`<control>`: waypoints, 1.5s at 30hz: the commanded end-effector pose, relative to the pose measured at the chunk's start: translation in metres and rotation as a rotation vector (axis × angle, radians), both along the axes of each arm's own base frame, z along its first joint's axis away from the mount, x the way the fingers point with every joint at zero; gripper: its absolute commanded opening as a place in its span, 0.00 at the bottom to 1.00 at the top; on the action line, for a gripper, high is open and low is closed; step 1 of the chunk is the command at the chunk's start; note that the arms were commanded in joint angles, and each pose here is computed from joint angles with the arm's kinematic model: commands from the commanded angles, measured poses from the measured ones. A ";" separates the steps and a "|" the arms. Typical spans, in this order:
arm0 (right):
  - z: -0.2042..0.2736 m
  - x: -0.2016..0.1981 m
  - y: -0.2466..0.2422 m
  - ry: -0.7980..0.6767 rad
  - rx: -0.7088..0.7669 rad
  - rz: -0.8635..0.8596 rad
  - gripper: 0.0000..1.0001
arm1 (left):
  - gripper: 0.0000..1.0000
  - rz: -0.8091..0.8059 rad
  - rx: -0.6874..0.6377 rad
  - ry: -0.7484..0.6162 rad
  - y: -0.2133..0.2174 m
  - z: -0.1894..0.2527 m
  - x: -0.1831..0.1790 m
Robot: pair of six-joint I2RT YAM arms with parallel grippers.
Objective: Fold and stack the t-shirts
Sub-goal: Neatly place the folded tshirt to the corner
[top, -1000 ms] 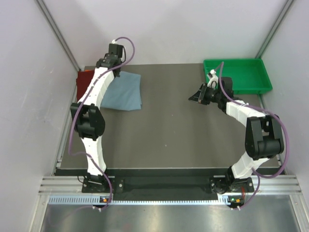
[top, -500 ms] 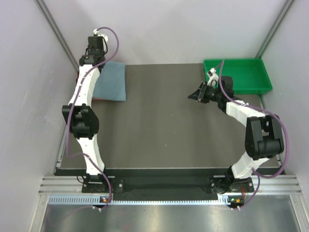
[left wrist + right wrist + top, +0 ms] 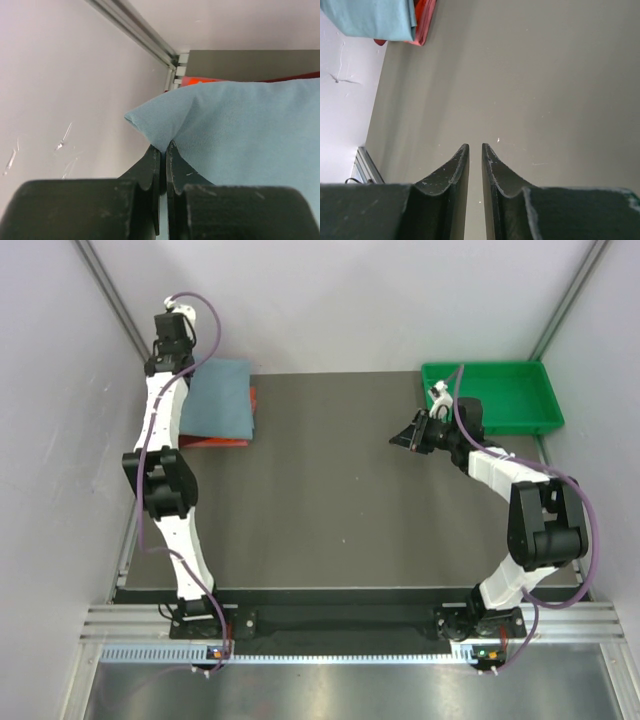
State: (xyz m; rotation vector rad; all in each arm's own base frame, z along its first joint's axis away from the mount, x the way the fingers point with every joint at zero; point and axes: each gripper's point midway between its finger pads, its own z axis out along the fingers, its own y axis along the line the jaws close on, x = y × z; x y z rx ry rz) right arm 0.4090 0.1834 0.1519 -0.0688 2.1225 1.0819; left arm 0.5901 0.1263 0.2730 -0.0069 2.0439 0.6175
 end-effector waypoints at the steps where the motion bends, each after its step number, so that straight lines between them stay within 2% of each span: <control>1: 0.017 0.008 0.005 -0.101 -0.006 0.021 0.17 | 0.00 0.030 0.044 -0.129 0.021 0.025 0.019; 5: 0.022 0.008 0.004 -0.115 -0.007 0.015 0.17 | 0.00 0.055 0.064 -0.151 0.034 0.009 0.034; 9: 0.026 0.008 0.003 -0.128 -0.012 0.010 0.17 | 0.00 0.066 0.091 -0.133 0.042 -0.026 0.054; 12: 0.027 0.009 0.002 -0.134 -0.017 0.001 0.17 | 0.00 0.121 0.116 -0.149 0.057 -0.032 0.063; 18: 0.021 0.011 0.003 -0.121 -0.018 0.004 0.17 | 0.00 0.114 0.130 -0.209 0.066 -0.034 0.078; 23: 0.019 0.010 0.001 -0.119 -0.021 0.004 0.18 | 0.00 0.115 0.146 -0.188 0.070 -0.047 0.082; 29: 0.020 0.009 0.003 -0.119 -0.009 0.012 0.20 | 0.00 0.090 0.155 -0.205 0.070 -0.043 0.086; 32: 0.022 0.009 0.002 -0.122 -0.009 0.008 0.21 | 0.24 0.113 0.179 -0.203 0.073 -0.043 0.082; 33: 0.022 0.009 0.001 -0.124 -0.009 0.007 0.21 | 0.38 0.123 0.181 -0.206 0.074 -0.042 0.081; 34: 0.023 0.009 0.001 -0.125 -0.007 0.006 0.21 | 0.57 0.147 0.179 -0.206 0.078 -0.041 0.077; 38: 0.027 0.008 0.002 -0.132 -0.005 0.014 0.22 | 0.64 0.152 0.091 -0.255 0.065 -0.010 0.066; 39: 0.027 0.007 0.002 -0.132 -0.007 0.017 0.22 | 0.65 0.157 0.033 -0.272 0.060 -0.011 0.064; 40: 0.029 0.007 0.001 -0.137 -0.008 0.014 0.22 | 0.65 0.134 -0.009 -0.251 0.051 -0.014 0.061; 41: 0.031 0.006 0.002 -0.141 -0.008 0.018 0.22 | 0.65 0.072 -0.064 -0.278 0.037 0.000 0.061; 42: 0.032 0.005 0.001 -0.144 -0.010 0.015 0.22 | 0.65 0.051 -0.140 -0.261 0.026 -0.017 0.060; 44: 0.035 0.004 0.002 -0.153 -0.006 0.016 0.23 | 0.63 0.004 -0.235 -0.269 0.009 -0.017 0.056; 45: 0.036 0.003 0.001 -0.156 -0.007 0.015 0.23 | 0.62 0.010 -0.256 -0.235 0.007 -0.035 0.053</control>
